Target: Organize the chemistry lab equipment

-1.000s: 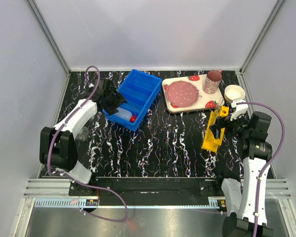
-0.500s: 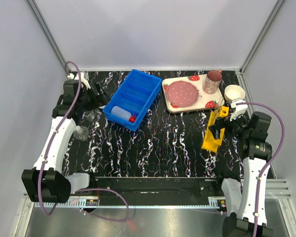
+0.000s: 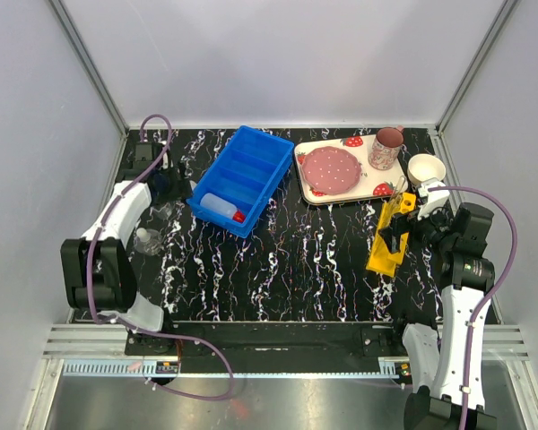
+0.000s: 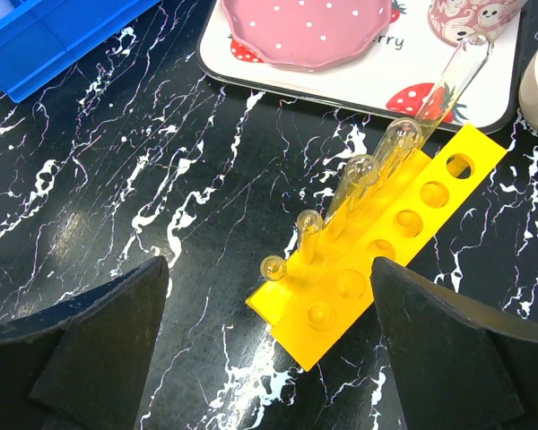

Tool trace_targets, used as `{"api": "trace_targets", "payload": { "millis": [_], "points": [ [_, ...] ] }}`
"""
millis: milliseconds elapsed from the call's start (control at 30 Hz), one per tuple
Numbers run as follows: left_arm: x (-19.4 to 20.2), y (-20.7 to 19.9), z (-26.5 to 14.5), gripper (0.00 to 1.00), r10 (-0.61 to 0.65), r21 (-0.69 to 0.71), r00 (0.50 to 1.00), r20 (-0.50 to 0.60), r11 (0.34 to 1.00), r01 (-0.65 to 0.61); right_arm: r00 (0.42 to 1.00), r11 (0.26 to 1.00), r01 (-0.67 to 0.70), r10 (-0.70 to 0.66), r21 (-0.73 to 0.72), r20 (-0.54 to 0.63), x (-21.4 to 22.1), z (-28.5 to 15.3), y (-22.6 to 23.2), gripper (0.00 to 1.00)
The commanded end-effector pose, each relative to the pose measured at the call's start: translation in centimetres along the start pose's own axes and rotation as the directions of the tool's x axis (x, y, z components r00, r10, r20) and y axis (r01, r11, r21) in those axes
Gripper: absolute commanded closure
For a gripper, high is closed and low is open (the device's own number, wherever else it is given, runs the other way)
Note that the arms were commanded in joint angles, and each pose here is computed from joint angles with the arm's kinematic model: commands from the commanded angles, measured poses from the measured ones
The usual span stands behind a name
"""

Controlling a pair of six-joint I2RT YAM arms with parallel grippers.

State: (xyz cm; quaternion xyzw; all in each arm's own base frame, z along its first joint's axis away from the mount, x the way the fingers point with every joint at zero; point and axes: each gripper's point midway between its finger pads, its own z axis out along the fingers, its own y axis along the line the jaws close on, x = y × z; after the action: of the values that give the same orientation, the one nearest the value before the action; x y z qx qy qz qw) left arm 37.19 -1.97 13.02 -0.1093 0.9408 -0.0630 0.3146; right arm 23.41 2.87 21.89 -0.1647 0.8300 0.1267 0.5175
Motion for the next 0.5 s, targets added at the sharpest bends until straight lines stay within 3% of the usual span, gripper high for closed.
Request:
{"api": "trace_targets", "payload": {
  "millis": [0, 233, 467],
  "points": [
    [-4.0, 2.6, 0.7, 0.24, 0.028, -0.137, 0.997, 0.070, 0.990, -0.018, 0.999, 1.000, 0.030, -0.030, -0.009, 0.029, -0.7, 0.0, 0.0, 0.00],
    [-4.1, 3.9, 2.6, 0.36, 0.038, -0.214, 0.999, 0.026, 0.976, -0.031, 0.999, 1.000, 0.030, -0.029, -0.009, 0.027, -0.7, 0.0, 0.0, 0.00],
    [-3.2, 4.5, 4.6, 0.59, 0.037, -0.236, 0.998, -0.047, 0.971, -0.047, 0.999, 1.000, 0.029, -0.029, -0.010, 0.024, -0.6, 0.0, 0.0, 0.00]
  ]
}}
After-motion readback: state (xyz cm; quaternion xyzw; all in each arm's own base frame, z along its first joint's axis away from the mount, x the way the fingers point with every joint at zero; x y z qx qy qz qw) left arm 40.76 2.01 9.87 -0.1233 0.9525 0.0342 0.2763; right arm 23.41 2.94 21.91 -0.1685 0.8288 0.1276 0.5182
